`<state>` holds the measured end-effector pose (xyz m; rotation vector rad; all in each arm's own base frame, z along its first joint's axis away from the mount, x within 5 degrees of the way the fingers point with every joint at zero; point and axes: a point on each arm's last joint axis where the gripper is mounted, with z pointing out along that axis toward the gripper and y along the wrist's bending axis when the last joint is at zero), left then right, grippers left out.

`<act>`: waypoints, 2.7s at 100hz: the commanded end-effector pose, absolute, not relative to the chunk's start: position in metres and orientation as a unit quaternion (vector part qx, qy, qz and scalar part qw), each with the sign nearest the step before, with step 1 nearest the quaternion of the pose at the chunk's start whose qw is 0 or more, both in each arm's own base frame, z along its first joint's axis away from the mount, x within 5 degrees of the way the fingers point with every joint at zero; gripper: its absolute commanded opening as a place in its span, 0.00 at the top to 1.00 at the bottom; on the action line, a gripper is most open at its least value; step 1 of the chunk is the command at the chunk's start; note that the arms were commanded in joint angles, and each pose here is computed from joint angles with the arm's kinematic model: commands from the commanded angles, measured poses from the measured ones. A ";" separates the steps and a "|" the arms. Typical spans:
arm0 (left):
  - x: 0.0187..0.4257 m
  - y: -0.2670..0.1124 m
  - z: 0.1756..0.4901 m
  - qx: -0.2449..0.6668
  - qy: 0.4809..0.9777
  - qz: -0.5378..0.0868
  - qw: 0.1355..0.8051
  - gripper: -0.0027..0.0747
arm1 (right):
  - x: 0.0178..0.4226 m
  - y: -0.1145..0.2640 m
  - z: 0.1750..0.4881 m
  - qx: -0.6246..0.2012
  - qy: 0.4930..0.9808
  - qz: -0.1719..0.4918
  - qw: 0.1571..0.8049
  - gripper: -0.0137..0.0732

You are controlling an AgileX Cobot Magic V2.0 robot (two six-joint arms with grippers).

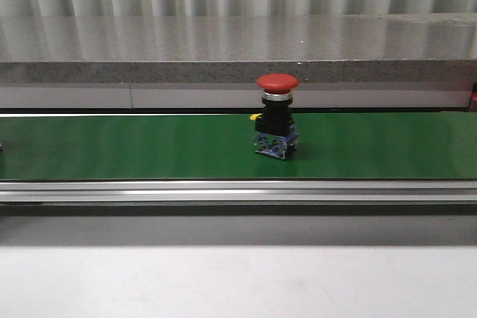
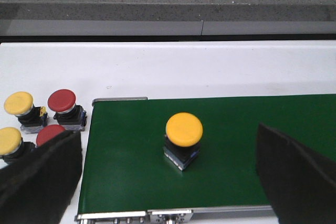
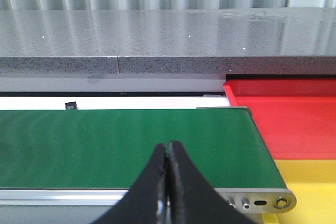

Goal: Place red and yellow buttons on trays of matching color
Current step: 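Set the yellow button on the green belt with the left gripper, then grasp the red button at the belt's end with the right gripper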

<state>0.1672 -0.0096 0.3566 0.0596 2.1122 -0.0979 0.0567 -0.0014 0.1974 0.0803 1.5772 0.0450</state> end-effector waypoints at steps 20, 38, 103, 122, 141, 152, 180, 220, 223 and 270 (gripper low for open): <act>0.106 -0.009 0.337 0.025 0.826 -0.043 0.562 0.19 | 0.055 -0.001 0.208 0.028 0.663 0.018 0.748 0.92; 0.080 -0.009 0.324 0.026 0.809 -0.042 0.586 0.55 | 0.055 -0.001 0.212 0.026 0.648 0.019 0.761 0.92; 0.073 -0.008 0.326 0.025 0.791 -0.041 0.611 0.99 | 0.077 -0.005 0.312 0.050 0.804 0.000 0.592 0.92; 0.073 -0.008 0.326 0.025 0.791 -0.041 0.611 0.99 | 0.108 -0.006 0.335 0.060 0.863 0.000 0.502 0.92; 0.073 -0.008 0.326 0.025 0.791 -0.041 0.610 0.99 | 0.133 -0.004 0.333 0.068 0.879 0.020 0.472 0.92; 0.073 -0.008 0.326 0.025 0.791 -0.041 0.610 0.99 | 0.140 -0.003 0.327 0.072 0.889 0.028 0.451 0.88; 0.073 -0.008 0.326 0.025 0.791 -0.041 0.610 0.99 | 0.144 -0.002 0.325 0.074 0.893 0.030 0.443 0.22; 0.073 -0.008 0.326 0.025 0.791 -0.041 0.610 0.99 | 0.172 0.012 0.321 0.018 0.917 0.065 0.393 0.09; 0.073 -0.008 0.326 0.025 0.791 -0.041 0.610 0.99 | 0.176 0.015 0.321 0.012 0.919 0.069 0.388 0.09; 0.073 -0.008 0.326 0.025 0.791 -0.041 0.610 0.99 | 0.262 0.038 0.299 -0.029 0.944 0.070 0.322 0.09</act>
